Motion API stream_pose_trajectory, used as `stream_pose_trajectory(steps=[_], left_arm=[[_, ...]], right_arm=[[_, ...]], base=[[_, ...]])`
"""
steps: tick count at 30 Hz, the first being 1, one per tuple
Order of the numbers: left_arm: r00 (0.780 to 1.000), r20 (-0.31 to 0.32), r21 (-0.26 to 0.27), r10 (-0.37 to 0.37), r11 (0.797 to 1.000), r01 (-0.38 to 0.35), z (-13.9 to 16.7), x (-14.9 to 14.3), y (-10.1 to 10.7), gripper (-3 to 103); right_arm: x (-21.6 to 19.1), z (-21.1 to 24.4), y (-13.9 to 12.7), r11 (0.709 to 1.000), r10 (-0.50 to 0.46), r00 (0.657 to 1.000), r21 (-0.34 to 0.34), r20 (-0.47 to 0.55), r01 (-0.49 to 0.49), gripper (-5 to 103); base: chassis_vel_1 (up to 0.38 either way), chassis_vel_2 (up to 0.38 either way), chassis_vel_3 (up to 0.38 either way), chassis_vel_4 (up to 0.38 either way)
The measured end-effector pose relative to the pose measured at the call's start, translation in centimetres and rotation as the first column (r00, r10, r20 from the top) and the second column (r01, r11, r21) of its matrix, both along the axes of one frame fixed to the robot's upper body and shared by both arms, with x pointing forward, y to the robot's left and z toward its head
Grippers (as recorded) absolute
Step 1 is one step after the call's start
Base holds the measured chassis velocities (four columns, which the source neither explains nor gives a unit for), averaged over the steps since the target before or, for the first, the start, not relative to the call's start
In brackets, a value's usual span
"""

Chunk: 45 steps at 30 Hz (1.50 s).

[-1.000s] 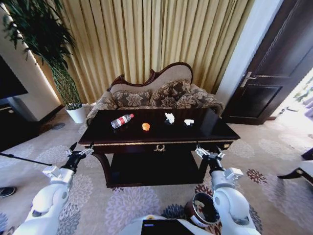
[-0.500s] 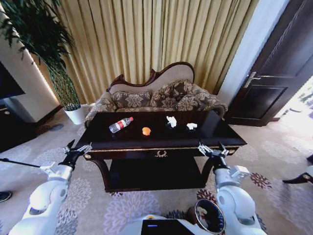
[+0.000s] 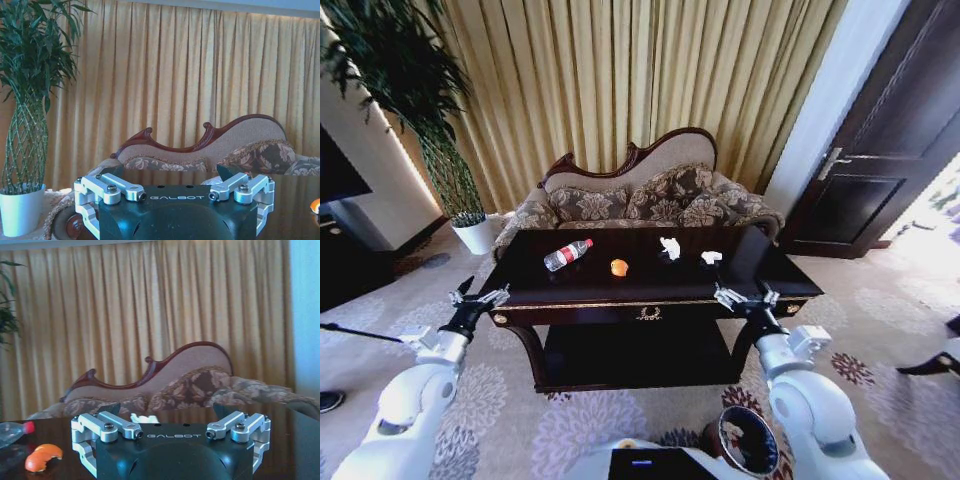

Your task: Move to the front of the table and place the trash on the table into the trash bin.

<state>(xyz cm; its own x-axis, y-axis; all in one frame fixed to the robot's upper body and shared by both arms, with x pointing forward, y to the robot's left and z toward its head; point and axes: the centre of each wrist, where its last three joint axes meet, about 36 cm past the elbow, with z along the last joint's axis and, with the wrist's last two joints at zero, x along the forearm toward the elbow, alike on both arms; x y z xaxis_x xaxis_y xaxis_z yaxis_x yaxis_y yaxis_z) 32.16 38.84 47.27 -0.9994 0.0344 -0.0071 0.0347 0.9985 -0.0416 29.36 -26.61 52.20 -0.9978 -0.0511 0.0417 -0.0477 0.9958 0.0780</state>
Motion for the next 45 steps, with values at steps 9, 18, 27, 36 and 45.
stream_pose_trajectory(steps=[9, 18, 27, 36, 45], left_arm=[[1.000, 0.001, -0.006, 0.012, 1.000, -0.012, -0.5, -1.0, -0.5, 100], [0.995, 0.010, 0.004, 0.097, 0.995, -0.098, -0.6, -2.2, -1.8, 100], [0.996, 0.031, 0.040, 0.085, 0.995, -0.086, 0.9, -2.4, -2.7, 100], [0.996, 0.015, 0.022, 0.091, 0.996, -0.092, 0.3, -0.6, 1.0, 100], [1.000, -0.023, 0.096, 0.021, 0.995, -0.019, 6.5, 1.9, 3.2, 100]], right_arm=[[5.6, -2.6, -1.1, 1.000, 0.002, 0.999, 0.022, -0.048, -0.001, 100], [7.1, -2.3, -3.2, 0.998, -0.056, 0.998, 0.023, -0.008, 0.056, 100], [7.0, -1.9, -3.2, 0.999, -0.032, 0.999, 0.004, -0.010, 0.032, 100], [7.8, -2.4, -2.2, 1.000, 0.004, 1.000, 0.007, -0.016, -0.004, 100], [7.2, -3.5, -2.4, 1.000, -0.016, 1.000, 0.004, -0.023, 0.016, 100]], base=[[0.000, 0.000, 0.000, 0.000], [0.000, 0.000, 0.000, 0.000], [0.000, 0.000, 0.000, 0.000], [0.000, 0.000, 0.000, 0.000], [0.000, 0.000, 0.000, 0.000]])
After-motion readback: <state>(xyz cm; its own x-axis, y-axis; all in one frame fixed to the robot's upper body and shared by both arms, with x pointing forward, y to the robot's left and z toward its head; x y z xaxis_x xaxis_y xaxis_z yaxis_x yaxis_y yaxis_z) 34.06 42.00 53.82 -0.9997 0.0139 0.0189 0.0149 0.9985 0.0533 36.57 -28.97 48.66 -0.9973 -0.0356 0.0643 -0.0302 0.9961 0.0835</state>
